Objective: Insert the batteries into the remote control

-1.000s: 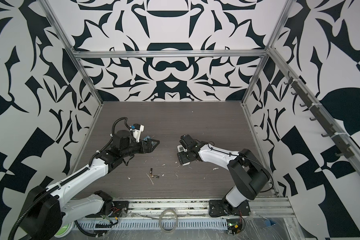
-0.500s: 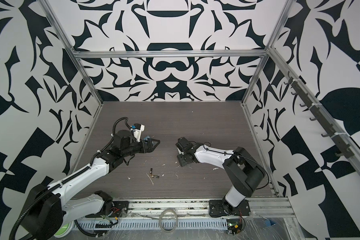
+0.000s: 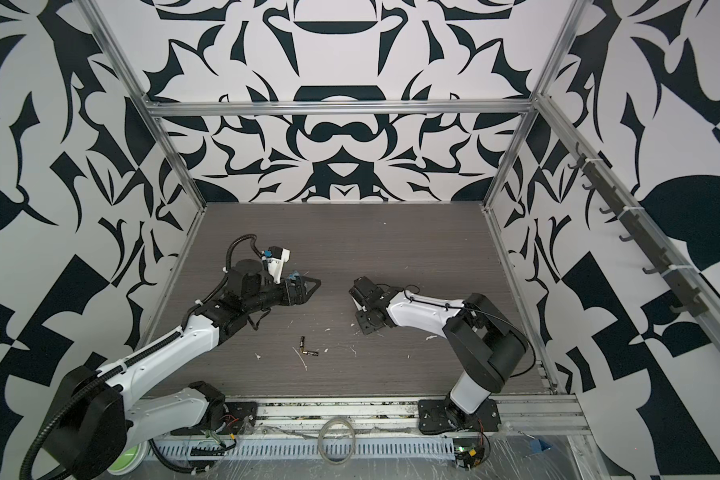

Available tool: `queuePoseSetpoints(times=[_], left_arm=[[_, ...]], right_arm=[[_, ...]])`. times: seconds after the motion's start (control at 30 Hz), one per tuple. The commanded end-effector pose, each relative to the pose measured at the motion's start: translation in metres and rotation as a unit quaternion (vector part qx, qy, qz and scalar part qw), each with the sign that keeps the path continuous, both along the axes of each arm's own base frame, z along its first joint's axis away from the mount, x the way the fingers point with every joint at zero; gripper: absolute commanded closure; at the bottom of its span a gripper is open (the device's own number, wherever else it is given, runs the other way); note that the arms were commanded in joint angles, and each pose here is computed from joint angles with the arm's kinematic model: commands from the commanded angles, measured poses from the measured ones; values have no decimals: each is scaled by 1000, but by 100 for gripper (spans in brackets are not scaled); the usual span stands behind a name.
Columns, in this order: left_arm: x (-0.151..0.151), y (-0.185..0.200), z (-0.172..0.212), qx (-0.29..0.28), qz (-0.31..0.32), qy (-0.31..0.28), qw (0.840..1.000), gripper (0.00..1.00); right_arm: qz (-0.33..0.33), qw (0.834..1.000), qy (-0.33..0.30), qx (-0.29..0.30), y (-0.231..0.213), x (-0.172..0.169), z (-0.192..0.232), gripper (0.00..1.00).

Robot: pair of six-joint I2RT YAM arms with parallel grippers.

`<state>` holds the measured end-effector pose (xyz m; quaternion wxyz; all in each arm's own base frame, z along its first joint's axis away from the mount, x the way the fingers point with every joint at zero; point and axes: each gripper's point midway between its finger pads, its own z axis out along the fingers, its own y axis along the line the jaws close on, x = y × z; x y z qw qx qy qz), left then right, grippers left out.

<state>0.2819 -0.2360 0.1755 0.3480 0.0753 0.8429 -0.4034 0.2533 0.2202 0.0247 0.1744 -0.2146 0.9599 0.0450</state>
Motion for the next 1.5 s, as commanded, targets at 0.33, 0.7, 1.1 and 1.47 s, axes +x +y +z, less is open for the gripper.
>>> queuePoseSetpoints(times=[0.33,0.7,1.1,1.47], left_arm=[[-18,-24,53,-90,-86,-60,990,1],[-43,-27,100,-133,-140,-127,973,1],[-64,-35,125,-180,-205,-159,949,1],[-64,-37,130,-190,-213,-164,944,1]], right_arm=[[76,968,-62,231,63,-7,105,83],[149,904,-124,382,82,-26,198,90],[169,858,-127,469,81,-33,234,93],[196,830,-127,506,85,-44,249,94]])
